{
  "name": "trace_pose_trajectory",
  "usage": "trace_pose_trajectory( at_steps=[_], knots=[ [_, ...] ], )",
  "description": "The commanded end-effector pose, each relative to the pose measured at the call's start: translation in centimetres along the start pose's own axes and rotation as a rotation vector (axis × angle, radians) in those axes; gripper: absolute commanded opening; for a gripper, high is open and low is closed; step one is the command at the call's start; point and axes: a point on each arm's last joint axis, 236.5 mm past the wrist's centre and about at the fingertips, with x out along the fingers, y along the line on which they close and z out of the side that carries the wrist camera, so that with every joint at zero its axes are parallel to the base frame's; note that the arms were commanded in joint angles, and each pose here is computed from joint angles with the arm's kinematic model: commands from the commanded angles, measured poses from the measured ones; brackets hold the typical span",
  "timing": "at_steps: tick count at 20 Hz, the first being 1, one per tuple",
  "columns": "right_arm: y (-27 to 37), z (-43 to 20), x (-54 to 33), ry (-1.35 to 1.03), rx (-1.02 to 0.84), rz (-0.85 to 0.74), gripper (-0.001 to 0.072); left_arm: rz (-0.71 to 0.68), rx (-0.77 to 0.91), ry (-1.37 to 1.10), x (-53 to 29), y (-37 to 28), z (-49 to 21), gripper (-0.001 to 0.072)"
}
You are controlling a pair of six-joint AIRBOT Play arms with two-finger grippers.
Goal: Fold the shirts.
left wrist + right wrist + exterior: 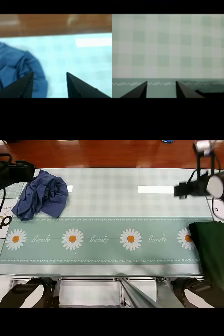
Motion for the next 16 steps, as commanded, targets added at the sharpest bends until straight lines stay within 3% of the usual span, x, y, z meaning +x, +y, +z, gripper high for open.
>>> trace_pose_trajectory(
  at_steps=[1, 5, 8, 16],
  knots=[
    [2.3, -5.3, 1.6, 0.085, 0.002, 0.086, 0.0421, 0.109, -0.113, 0.190, 4.8, 6.2, -4.6, 0.0507],
    [3.9, -7.1, 2.2, 0.115, 0.010, 0.149, 0.0420, 0.183, -0.260, 0.507, 10.5, 14.1, -12.4, 0.0507],
    [4.2, -6.6, 2.2, 0.095, 0.029, 0.163, 0.0417, 0.212, -0.312, 0.574, 14.5, 17.9, -15.2, 0.0507],
    [4.6, -4.7, 2.2, 0.019, 0.088, 0.181, 0.0416, 0.202, -0.265, 0.645, 21.1, 19.5, -18.5, 0.0506]
  ],
)
